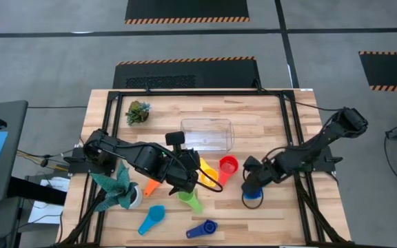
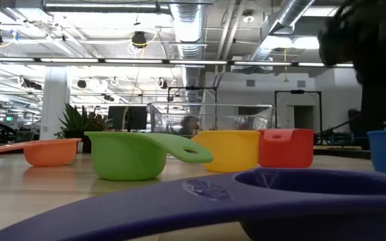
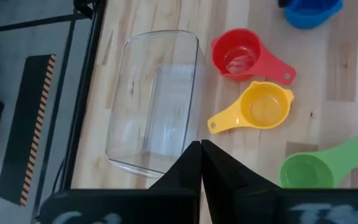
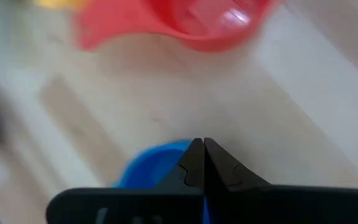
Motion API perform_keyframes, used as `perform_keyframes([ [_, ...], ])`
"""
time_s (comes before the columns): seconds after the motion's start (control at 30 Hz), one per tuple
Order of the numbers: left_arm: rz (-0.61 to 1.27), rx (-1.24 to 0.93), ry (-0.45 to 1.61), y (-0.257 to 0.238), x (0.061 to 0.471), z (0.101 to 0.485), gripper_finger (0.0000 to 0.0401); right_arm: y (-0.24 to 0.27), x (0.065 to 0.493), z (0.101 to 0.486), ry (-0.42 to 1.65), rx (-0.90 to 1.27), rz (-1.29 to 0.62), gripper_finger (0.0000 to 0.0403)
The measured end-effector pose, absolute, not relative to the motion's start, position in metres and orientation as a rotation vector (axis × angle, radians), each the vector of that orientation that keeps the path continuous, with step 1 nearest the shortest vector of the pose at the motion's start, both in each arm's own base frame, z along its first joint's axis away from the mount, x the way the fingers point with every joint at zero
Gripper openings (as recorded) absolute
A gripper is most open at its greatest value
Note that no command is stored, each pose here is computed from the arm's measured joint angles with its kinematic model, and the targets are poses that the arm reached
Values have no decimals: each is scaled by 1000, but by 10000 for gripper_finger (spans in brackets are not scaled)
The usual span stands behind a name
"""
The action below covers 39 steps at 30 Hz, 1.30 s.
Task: Nest measuring cups in basket
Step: Stack the blue measuring cup on top of the red measuring cup
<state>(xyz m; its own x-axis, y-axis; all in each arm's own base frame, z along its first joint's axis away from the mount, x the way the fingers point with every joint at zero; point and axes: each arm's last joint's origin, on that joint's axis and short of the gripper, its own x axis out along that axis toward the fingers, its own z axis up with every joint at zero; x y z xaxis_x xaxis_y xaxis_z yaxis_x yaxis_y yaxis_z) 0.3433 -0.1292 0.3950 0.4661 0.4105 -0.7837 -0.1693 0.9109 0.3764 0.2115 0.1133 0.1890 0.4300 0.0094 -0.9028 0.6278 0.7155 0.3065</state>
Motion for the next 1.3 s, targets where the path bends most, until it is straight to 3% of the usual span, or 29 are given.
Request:
perform_keyframes([
  [0.23, 347, 266, 995, -131, 349, 394, 0, 140, 217, 237, 878, 678, -346, 11],
  [0.37, 183, 266, 965, -143, 368, 380, 0, 159, 201, 282, 739, 623, -304, 10],
  [0.57, -67, 328, 839, -158, 412, 346, 0, 181, 161, 339, 516, 555, -244, 12],
  [0.73, -85, 265, 589, -168, 462, 324, 0, 188, 130, 370, 256, 435, -236, 13],
  [0.9, -219, 206, 442, -172, 500, 291, 0, 186, 111, 387, 99, 352, -264, 17],
  [1.07, -288, 349, 460, -171, 513, 260, 9, 183, 105, 391, 83, 320, -256, 15],
  [1.3, -342, 533, 503, -163, 523, 232, 80, 178, 103, 394, 82, 335, -252, 18],
])
